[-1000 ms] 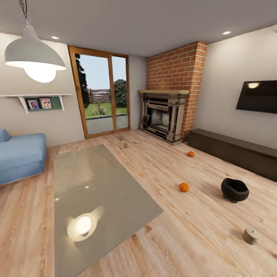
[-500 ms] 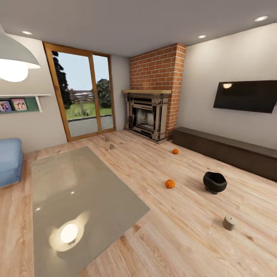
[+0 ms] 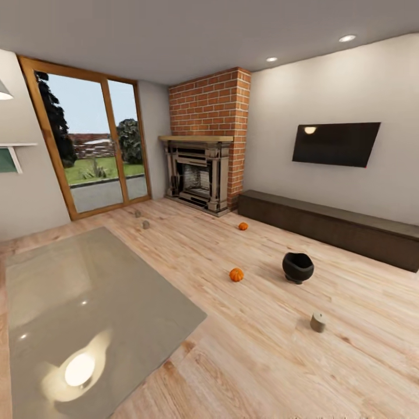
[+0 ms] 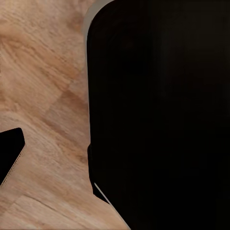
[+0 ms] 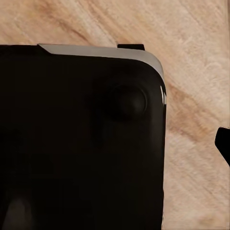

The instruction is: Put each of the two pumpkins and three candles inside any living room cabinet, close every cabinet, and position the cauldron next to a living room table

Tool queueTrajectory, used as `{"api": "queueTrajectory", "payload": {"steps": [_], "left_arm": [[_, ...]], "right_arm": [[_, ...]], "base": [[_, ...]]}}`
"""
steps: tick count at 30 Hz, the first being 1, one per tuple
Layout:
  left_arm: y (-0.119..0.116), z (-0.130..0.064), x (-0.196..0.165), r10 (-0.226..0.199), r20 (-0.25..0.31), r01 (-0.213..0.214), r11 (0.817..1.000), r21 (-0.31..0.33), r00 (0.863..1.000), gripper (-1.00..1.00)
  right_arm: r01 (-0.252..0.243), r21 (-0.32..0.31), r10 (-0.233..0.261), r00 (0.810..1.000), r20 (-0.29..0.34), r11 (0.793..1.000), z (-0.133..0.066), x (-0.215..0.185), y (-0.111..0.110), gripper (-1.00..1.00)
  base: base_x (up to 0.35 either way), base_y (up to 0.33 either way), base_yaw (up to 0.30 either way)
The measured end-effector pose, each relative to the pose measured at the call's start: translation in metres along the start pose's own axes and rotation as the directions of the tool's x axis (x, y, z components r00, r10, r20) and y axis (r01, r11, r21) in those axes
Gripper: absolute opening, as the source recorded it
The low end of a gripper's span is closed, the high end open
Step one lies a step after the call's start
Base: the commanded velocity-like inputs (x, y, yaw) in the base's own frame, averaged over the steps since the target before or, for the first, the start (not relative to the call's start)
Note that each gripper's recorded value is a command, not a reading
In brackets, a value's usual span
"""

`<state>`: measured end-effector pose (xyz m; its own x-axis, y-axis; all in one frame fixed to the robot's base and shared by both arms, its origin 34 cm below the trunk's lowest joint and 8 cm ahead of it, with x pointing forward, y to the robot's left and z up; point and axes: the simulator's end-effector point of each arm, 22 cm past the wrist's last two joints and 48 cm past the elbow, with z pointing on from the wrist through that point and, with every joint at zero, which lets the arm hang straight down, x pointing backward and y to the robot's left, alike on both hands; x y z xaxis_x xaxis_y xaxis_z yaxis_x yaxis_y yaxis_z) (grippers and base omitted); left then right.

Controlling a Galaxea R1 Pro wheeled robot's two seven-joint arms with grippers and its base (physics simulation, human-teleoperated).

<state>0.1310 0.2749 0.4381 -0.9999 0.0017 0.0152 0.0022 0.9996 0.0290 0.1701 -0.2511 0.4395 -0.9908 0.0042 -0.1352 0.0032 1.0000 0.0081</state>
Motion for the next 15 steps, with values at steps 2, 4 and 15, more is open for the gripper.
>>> {"api": "queueTrajectory", "payload": {"steps": [2, 4, 15], "left_arm": [[0.0, 0.0, 0.0, 0.0, 0.0, 0.0, 1.0, 0.0, 1.0, 1.0], [0.0, 0.0, -0.0001, 0.0, 0.0, 0.0, 1.0, 0.0, 1.0, 1.0], [-0.0076, 0.0, 0.0003, -0.009, -0.001, 0.009, 1.0, 0.011, 1.0, 1.0]], "right_arm": [[0.0, 0.0, 0.0, 1.0, 0.0, 1.0, 0.0, 0.0002, 0.0, 1.0], [0.0, 0.0, 0.0, 1.0, -0.001, 1.0, 0.0, 0.0003, 0.0, 1.0], [0.002, -0.001, -0.002, 1.0, -0.009, 1.0, -0.0003, 0.0038, 0.0003, 1.0]], "base": [[0.0, 0.0, -0.274], [0.0, 0.0, -0.274], [0.0, 0.0, -0.274]]}}
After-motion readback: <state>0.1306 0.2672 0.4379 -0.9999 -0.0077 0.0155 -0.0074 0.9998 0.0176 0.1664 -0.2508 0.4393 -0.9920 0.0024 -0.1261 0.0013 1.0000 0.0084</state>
